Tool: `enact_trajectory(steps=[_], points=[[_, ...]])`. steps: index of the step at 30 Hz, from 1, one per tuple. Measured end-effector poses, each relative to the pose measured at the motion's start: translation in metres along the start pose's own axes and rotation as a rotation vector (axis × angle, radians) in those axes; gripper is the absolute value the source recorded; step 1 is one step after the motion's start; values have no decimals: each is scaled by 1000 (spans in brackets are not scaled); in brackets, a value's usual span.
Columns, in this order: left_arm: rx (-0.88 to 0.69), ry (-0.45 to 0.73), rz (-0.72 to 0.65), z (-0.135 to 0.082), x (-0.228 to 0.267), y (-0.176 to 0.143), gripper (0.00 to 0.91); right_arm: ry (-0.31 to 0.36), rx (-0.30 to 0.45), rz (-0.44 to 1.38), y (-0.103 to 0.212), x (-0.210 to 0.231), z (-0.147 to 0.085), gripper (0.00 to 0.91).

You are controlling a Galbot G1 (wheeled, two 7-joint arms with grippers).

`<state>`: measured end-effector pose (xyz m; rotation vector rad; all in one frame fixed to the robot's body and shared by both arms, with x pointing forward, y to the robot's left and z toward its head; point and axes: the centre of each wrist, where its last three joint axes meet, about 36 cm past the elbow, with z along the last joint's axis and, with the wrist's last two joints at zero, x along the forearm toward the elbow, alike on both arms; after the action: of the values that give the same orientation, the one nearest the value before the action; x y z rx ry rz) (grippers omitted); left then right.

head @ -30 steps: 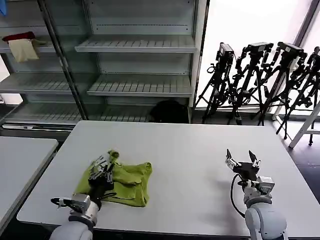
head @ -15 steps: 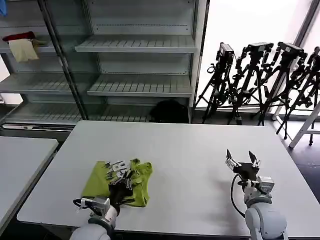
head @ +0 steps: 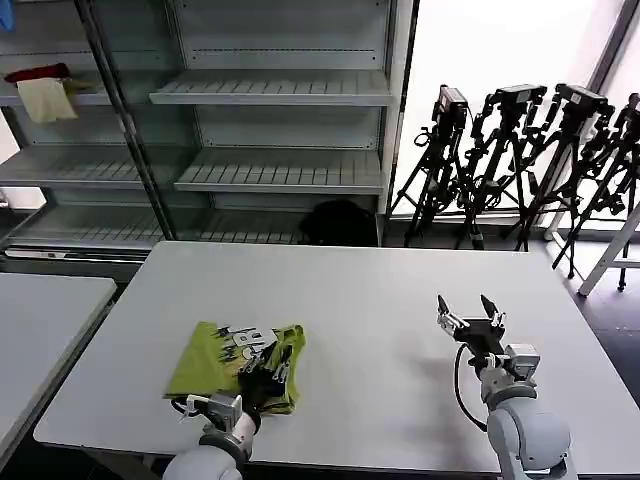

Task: Fold and organize the clothes.

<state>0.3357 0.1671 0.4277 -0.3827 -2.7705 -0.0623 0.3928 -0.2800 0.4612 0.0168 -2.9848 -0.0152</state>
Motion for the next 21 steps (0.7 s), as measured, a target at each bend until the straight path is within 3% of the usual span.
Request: enact_trajectory(steps=[7, 11, 15, 21], points=[[27, -6, 26, -5, 4, -14, 907, 10, 8, -11, 1, 0, 1, 907], [39, -52, 26, -17, 8, -6, 907, 9, 12, -30, 2, 2, -1, 907], [46, -90, -12, -26, 11, 25, 907, 1, 6, -53, 3, 1, -4, 907], [36, -83, -125, -22, 20, 97, 907, 3, -1, -69, 8, -1, -4, 907]])
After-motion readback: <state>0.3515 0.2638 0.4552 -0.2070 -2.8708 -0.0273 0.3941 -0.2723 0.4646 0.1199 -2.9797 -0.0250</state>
